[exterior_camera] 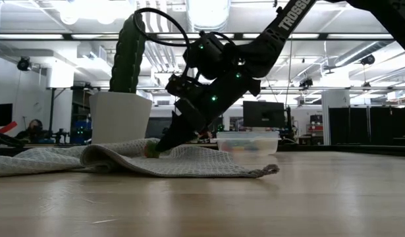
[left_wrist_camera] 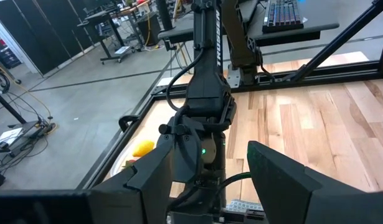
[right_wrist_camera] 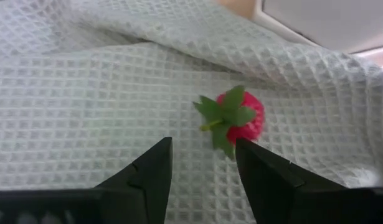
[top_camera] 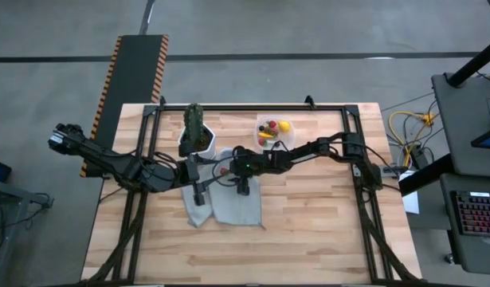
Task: Pick and placing Produce into tupperware
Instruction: Put the red strawberry into the transparent bin
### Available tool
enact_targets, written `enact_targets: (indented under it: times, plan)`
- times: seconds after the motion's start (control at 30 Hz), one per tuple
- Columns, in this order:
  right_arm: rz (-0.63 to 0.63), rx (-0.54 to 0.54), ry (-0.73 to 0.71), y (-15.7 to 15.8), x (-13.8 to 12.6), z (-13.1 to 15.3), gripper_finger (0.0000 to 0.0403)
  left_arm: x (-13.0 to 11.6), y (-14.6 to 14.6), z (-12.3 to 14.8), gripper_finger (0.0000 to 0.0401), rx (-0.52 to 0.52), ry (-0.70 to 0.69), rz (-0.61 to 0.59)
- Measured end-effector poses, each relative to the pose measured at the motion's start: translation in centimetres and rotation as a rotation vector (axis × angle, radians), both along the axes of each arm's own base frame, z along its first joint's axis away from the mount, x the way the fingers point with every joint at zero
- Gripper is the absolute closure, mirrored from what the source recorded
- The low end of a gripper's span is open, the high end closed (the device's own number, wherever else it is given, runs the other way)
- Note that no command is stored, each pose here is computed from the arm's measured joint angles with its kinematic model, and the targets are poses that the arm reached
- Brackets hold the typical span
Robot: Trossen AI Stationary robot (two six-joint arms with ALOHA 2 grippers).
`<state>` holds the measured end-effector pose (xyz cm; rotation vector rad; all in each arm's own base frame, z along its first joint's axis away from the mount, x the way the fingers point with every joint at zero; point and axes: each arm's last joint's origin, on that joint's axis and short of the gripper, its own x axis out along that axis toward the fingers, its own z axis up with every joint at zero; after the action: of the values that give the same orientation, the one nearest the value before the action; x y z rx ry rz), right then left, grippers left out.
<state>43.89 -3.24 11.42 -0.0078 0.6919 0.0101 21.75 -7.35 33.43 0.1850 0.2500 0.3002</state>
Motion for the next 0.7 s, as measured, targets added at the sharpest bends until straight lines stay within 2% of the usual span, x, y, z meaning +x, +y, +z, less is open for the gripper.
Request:
enact_targets:
  times: [0.7]
  plan:
    - [0.019, 0.003, -0.038, 0.26, 0.10, 0.93, 0.0249, 0.00, 0.00, 0.00, 0.0211, 0.000, 0.000, 0.000]
